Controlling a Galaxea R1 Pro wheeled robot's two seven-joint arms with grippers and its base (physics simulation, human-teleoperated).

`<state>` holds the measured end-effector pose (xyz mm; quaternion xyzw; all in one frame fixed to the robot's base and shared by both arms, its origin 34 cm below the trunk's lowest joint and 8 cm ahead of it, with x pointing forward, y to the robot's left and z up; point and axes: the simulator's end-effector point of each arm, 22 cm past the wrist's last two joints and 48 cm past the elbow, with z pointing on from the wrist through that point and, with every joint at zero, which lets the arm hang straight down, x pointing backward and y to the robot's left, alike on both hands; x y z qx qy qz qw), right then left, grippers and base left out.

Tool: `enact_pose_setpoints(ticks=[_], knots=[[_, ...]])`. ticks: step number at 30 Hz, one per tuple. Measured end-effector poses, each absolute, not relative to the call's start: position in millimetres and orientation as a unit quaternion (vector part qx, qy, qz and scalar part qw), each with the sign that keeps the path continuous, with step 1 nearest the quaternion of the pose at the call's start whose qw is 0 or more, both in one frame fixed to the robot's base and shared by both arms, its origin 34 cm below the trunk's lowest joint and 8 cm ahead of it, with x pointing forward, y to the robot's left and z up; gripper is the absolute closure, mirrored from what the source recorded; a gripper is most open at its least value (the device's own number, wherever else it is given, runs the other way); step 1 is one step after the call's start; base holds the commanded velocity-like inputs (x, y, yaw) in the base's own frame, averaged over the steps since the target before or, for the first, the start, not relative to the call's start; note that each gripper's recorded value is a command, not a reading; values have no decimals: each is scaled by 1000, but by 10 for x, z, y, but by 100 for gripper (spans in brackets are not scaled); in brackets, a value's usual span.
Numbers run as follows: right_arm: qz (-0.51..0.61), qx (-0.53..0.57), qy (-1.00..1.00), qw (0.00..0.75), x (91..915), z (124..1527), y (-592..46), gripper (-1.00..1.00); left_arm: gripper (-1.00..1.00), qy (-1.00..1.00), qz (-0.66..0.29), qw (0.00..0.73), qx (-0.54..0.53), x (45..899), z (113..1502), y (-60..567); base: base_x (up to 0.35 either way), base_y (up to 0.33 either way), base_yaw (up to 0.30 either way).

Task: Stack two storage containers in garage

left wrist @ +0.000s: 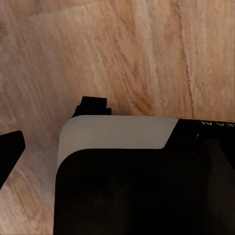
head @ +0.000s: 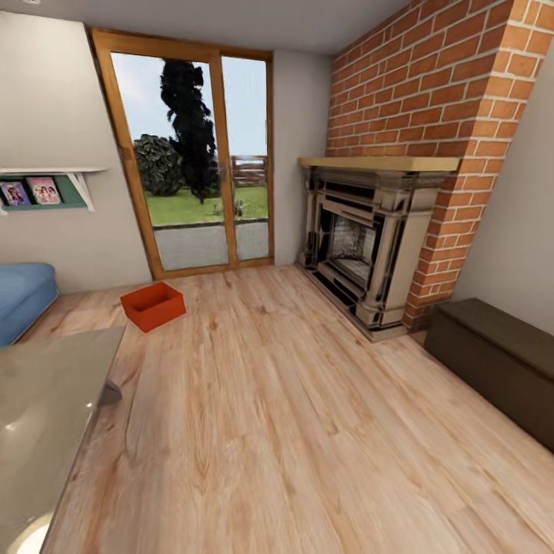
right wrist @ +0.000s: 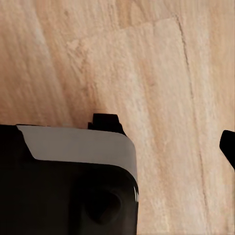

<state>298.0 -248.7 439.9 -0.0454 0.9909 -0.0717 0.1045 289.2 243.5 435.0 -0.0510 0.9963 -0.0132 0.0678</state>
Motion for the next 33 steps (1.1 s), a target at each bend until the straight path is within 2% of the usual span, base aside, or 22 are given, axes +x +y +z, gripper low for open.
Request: enact_pose_setpoints(ticks=[33], knots=[[-73,-44,991,104,2977,4399,-2501,-100,-100,996,-13,68,-51,2893,4350,2434,323,0,11]])
